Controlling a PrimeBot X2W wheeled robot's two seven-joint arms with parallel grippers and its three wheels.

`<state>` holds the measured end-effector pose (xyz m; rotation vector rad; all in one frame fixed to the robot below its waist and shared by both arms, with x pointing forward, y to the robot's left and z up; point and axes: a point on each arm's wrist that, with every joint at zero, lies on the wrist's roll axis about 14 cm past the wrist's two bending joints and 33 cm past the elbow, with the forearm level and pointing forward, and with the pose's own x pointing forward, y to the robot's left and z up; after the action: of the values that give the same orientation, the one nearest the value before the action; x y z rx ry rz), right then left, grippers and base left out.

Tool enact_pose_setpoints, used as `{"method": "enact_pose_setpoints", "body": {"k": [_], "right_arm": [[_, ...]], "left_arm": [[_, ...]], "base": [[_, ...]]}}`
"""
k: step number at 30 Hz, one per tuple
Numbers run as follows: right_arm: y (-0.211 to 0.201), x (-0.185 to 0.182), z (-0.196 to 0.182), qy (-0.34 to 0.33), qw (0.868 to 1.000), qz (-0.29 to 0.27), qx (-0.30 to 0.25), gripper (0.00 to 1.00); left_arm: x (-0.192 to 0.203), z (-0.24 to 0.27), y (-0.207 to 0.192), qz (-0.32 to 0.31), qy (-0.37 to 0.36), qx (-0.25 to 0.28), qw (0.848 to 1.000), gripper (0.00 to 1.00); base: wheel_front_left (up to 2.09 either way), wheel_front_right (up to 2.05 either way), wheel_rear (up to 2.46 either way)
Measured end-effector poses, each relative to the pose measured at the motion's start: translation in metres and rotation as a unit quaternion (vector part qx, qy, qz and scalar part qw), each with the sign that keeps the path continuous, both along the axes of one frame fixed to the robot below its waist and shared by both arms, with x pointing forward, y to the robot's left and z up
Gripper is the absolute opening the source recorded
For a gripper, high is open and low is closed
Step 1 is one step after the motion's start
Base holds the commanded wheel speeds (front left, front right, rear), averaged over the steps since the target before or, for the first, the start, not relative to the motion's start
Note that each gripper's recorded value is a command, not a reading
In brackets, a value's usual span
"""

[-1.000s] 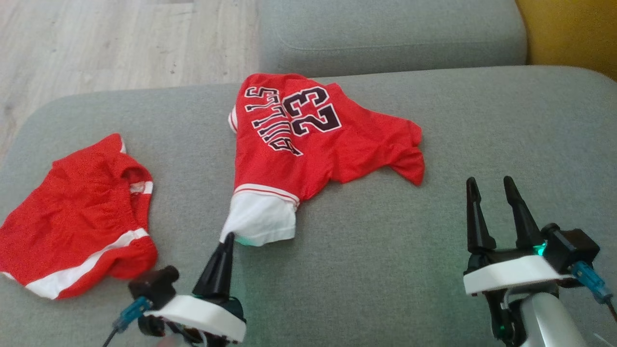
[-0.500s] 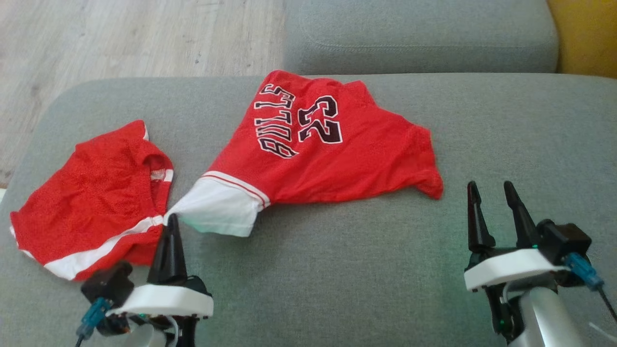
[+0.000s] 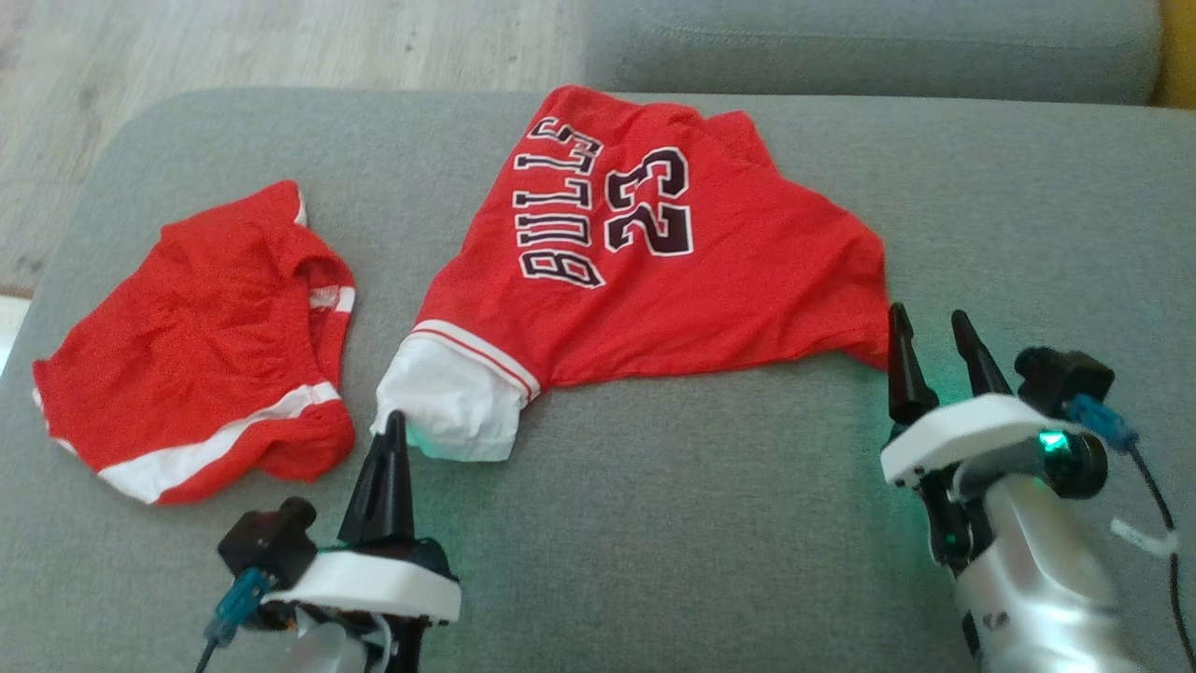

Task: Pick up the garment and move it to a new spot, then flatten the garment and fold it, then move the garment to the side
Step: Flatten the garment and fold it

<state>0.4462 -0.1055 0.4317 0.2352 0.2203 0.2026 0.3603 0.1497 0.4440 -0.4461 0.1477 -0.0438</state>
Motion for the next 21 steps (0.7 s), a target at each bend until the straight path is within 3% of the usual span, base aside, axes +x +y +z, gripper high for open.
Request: {"method": "enact_pose_setpoints", "body": {"k": [10, 21], "right_arm": [[0.021, 0.014, -0.043, 0.101, 0.994, 0.006, 0.032, 1.0], [0.023, 0.011, -0.05, 0.118, 0.992, 0.007, 0.037, 1.0]], "left_arm": [[0.006, -0.005, 0.003, 0.006, 0.005, -0.001, 1.0, 0.0], [0.007, -0.008, -0.002, -0.005, 0.007, -0.001, 1.0, 0.0]], "base": [[0.0, 0.0, 0.0], [0.0, 0.0, 0.0]]}}
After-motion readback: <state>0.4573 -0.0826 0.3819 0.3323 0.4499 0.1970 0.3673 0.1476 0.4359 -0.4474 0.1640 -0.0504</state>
